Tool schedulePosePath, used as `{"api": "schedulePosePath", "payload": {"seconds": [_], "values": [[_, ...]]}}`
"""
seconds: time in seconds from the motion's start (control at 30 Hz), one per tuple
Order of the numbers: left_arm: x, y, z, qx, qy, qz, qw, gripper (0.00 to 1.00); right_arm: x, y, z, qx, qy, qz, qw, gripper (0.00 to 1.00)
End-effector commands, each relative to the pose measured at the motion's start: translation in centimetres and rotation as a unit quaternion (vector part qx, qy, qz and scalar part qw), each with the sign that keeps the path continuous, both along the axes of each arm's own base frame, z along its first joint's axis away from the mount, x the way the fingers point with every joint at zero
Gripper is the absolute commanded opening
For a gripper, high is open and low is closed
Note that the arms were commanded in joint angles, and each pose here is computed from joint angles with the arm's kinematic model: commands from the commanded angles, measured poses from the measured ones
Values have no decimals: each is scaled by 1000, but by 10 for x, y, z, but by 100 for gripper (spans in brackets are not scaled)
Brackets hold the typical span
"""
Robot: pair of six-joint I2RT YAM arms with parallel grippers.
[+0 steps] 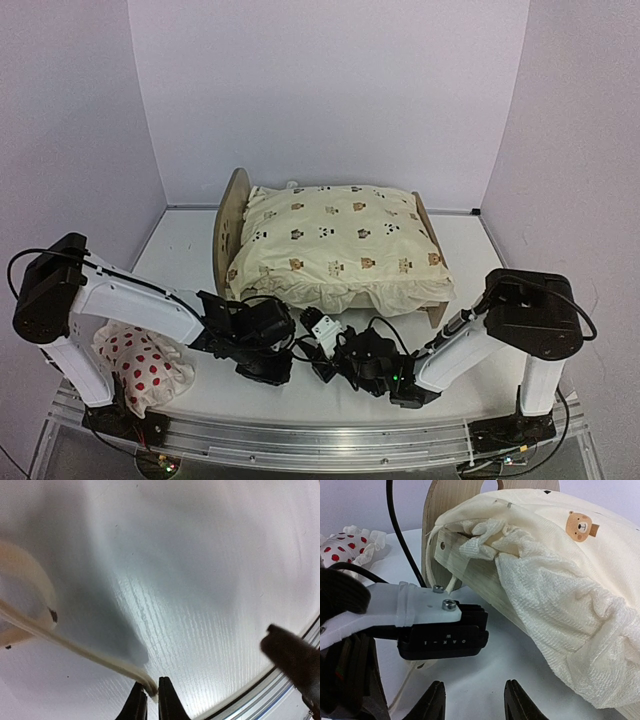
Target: Set up the pet bed
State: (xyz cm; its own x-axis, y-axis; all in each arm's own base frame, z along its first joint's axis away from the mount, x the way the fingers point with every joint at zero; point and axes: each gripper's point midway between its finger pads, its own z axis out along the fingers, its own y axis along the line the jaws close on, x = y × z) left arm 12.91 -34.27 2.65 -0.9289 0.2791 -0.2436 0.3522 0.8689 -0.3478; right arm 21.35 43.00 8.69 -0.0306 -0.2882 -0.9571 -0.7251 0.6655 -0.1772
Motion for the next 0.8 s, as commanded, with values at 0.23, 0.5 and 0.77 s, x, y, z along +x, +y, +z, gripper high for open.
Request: {"api": "schedulePosePath", "payload": {"seconds": [0.23, 0.5, 0.77], "values": [[-10, 19, 4, 16, 8, 2, 1000, 44, 1, 15, 25, 37, 8, 9, 999, 42], [0, 42, 40, 42, -25, 34, 998, 54, 1, 24, 31, 44, 10, 17, 999, 42], [19, 114, 58, 92, -61, 138, 984, 57, 0, 27, 34, 49, 13, 24, 998, 43]]}}
